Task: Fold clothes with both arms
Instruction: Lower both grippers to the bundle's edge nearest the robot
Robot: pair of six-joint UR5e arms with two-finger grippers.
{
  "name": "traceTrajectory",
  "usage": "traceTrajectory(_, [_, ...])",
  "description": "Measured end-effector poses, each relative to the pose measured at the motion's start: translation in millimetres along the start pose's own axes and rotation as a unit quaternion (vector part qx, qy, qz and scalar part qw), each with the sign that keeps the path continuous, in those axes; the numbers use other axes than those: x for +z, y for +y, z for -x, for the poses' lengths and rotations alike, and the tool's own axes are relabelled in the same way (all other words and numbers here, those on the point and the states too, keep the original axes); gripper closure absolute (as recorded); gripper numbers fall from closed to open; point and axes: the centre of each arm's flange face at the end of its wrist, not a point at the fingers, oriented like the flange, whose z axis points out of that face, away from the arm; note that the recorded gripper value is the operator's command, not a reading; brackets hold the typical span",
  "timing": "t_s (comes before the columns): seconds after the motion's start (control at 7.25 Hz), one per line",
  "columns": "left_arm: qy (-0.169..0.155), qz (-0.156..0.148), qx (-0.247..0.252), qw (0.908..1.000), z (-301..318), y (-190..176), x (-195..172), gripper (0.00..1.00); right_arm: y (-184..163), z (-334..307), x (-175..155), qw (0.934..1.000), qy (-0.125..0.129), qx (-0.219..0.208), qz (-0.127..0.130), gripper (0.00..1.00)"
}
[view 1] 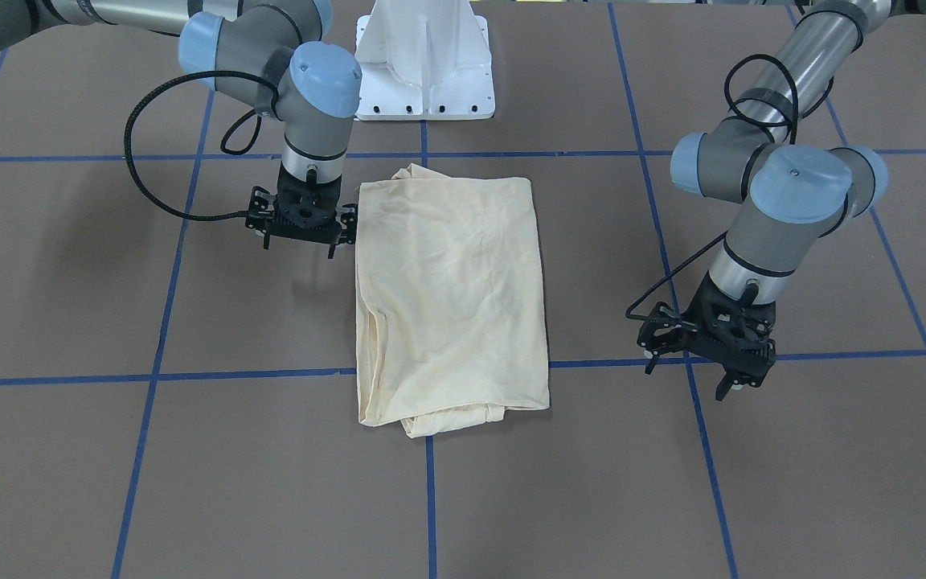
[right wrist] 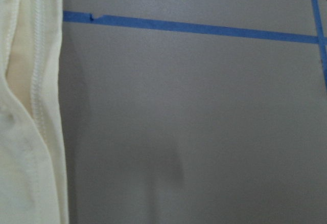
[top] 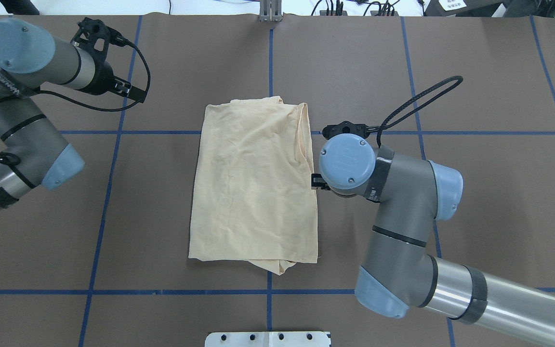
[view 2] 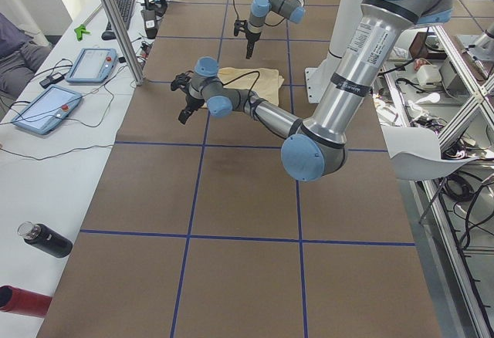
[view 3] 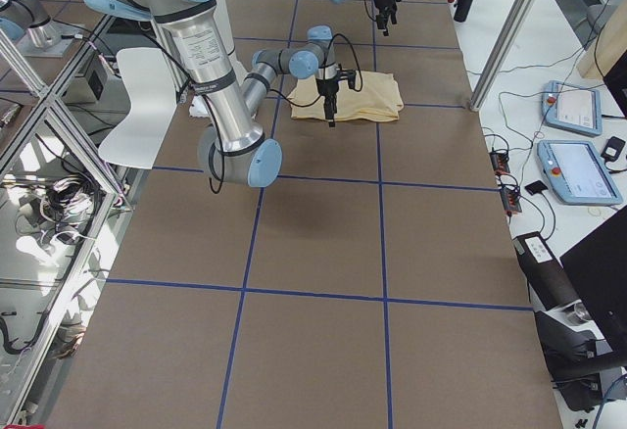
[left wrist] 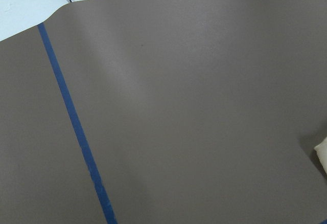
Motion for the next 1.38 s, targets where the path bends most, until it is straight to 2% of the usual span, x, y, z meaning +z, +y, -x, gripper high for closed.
traceTrajectory(0.14, [0.016,0.000,-0.033,0.9993,-4,24,-21,0.00,8,-21,-6,0.9993,-0.035,0.015,-0.001,0.00])
traceTrajectory(0.41, [0.061,0.013,-0.101,0.9929,-45,74,-56,0.00,24,-67,-20,0.9966,-0.075,0.033,-0.001,0.00])
traceTrajectory(0.55, [0.081,0.027,-0.137,0.9868,-79,96,-59,0.00,30,-83,-21,0.9950,-0.090,0.043,0.000,0.00])
traceTrajectory(0.83, [0.100,0.054,-0.194,0.9745,-145,138,-49,0.00,39,-105,-14,0.9916,-0.119,0.050,-0.002,0.00])
traceTrajectory(0.97, [0.104,0.071,-0.215,0.9686,-172,157,-41,0.07,41,-109,-12,0.9907,-0.124,0.054,-0.002,0.00])
traceTrajectory(1.1, [0.105,0.081,-0.224,0.9655,-194,172,-32,0.23,42,-111,-11,0.9904,-0.127,0.056,-0.002,0.00])
traceTrajectory(1.38, [0.107,0.094,-0.232,0.9621,-226,185,-19,0.30,43,-111,-10,0.9902,-0.128,0.057,-0.001,0.00])
